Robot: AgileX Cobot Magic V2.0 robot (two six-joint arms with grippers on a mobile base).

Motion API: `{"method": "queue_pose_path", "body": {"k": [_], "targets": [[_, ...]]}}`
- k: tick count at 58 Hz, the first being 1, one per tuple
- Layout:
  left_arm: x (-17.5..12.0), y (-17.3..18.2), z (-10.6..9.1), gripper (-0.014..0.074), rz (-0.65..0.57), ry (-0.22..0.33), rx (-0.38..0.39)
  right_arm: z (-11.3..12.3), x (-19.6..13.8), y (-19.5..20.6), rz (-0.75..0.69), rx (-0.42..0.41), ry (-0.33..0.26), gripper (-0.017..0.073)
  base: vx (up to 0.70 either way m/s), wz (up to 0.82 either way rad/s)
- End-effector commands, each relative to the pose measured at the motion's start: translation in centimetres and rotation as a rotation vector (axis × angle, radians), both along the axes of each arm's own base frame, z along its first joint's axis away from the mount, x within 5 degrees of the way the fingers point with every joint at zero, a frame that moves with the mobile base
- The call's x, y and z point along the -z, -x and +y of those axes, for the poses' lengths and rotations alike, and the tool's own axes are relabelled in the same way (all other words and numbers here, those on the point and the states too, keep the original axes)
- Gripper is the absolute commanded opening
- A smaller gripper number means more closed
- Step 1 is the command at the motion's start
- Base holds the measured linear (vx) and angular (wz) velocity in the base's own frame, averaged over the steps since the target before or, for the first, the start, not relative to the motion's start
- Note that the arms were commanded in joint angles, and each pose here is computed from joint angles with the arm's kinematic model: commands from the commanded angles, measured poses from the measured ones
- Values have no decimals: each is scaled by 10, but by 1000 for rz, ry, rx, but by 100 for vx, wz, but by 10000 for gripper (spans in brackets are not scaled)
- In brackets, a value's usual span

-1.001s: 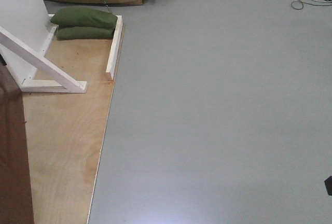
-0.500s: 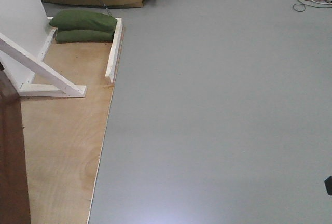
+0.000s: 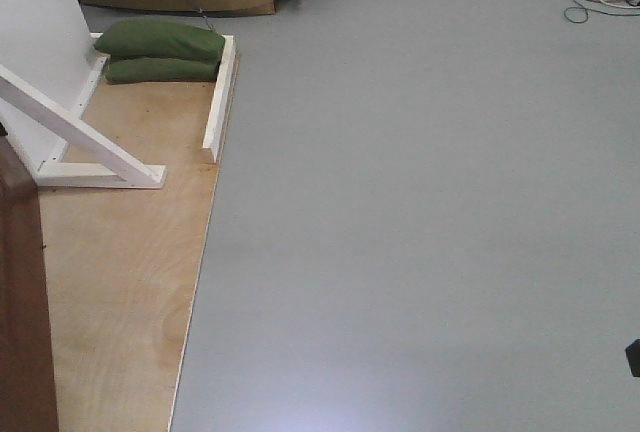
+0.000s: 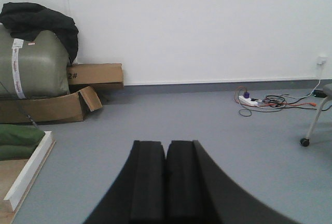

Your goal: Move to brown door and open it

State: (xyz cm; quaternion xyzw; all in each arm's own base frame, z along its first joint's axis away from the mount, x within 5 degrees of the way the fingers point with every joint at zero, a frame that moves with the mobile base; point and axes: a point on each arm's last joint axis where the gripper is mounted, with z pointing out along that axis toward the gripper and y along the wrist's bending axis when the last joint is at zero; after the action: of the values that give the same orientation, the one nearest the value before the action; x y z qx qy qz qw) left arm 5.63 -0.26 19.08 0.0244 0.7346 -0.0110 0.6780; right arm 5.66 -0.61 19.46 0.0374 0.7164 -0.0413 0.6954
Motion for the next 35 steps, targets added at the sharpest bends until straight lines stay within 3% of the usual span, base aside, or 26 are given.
{"method": "queue_pose_path", "body": {"k": [1, 6, 13, 23, 30, 35], "targets": [[-19, 2, 0, -3, -122, 21, 1, -1, -6, 1, -83, 11, 22, 0, 0, 0], [-39, 6, 0, -3, -169, 54, 1, -1, -6, 1, -83, 11, 22, 0, 0, 0], [-91, 21, 1, -3, -305, 85, 6, -1, -6, 1, -83, 11, 22, 0, 0, 0], [-161, 26, 1, -3, -402, 65, 0, -1, -6, 1, -83, 11, 22, 0, 0, 0], [-205, 12, 3, -3, -414, 34, -41, -1, -6, 1, -83, 11, 22, 0, 0, 0], [-231, -5, 4, -3, -417, 50, -72, -1, -6, 1, -83, 11, 22, 0, 0, 0]]}}
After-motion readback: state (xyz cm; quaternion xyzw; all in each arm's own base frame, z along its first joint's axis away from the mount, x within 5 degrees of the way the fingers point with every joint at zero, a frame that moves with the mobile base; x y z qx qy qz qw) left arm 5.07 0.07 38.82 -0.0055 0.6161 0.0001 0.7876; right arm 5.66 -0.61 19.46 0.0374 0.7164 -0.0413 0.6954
